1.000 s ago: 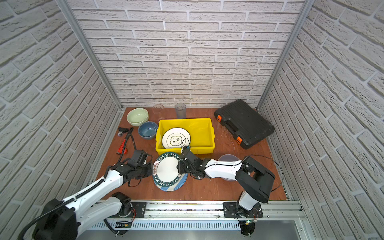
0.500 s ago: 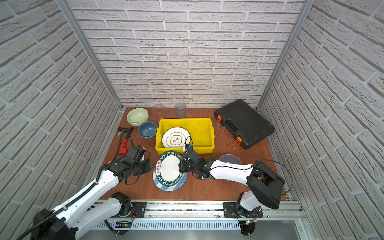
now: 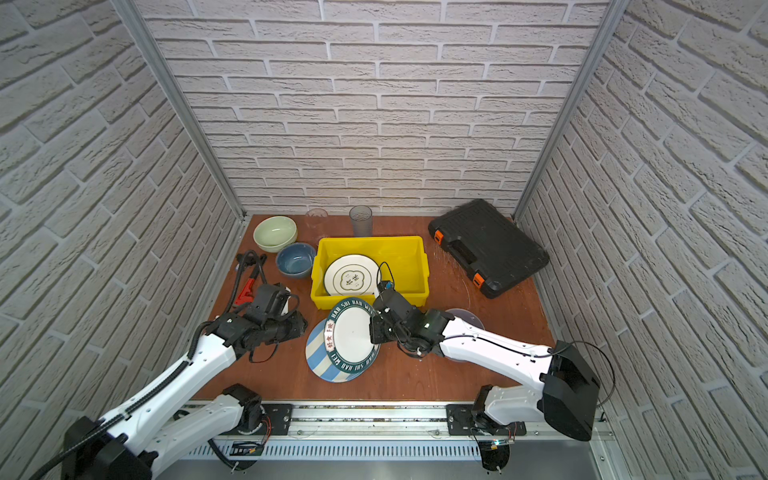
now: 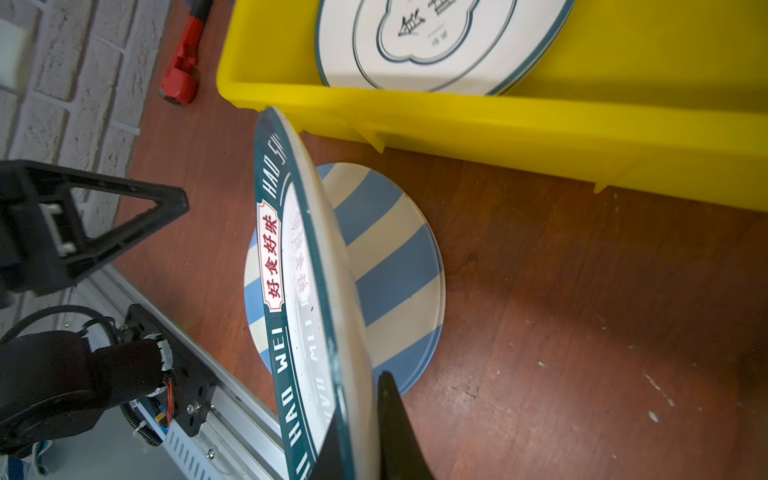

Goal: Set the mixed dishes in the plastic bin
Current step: 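Lift the green-rimmed plate with the right gripper and carry it into the bin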

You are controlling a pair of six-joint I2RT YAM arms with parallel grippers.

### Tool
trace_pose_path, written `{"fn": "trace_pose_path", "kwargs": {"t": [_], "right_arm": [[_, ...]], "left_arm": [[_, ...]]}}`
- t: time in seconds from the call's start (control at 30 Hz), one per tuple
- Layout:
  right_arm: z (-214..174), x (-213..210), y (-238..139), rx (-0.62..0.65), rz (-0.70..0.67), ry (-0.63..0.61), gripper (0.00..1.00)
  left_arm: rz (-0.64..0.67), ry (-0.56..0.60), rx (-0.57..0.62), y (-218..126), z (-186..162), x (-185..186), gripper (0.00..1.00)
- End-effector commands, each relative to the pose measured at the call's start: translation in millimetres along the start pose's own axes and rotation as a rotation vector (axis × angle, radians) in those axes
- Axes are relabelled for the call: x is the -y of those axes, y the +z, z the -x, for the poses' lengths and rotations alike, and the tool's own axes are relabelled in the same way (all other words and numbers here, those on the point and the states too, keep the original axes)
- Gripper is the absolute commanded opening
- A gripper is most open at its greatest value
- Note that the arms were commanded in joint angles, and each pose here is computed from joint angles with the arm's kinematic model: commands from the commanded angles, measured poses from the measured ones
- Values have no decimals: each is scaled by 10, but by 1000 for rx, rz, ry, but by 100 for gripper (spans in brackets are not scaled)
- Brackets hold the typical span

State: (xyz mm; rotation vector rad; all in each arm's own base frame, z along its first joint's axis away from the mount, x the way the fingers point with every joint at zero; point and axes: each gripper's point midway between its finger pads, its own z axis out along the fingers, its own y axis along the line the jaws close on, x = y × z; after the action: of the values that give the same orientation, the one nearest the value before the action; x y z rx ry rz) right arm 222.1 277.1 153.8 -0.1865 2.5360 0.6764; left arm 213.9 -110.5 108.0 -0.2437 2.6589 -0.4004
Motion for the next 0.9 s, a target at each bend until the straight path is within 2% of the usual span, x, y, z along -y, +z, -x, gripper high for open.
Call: {"fn": "trace_pose_path", "kwargs": {"t": [0.0, 0.17, 0.23, 0.43, 0.7, 0.87], "right_arm": [[363, -87, -359, 108, 11, -29, 6], [642, 57, -567, 155, -24, -2, 6], [769, 97, -626, 181, -22, 5, 6], [1224, 305, -734, 256, -45, 40, 6], [1802, 512, -583, 292, -43, 69, 6], [2010, 583, -375, 301, -28, 94, 6]], "left_arm": [[-15, 31, 35, -73, 121, 86, 42], [-17, 43, 40, -86, 162, 113, 44], [-31, 56, 45, -98, 179, 147, 52], [-71, 82, 98, -205, 287, 238, 60], [-62, 87, 87, -213, 285, 235, 60], [-62, 96, 91, -244, 305, 245, 60]]}}
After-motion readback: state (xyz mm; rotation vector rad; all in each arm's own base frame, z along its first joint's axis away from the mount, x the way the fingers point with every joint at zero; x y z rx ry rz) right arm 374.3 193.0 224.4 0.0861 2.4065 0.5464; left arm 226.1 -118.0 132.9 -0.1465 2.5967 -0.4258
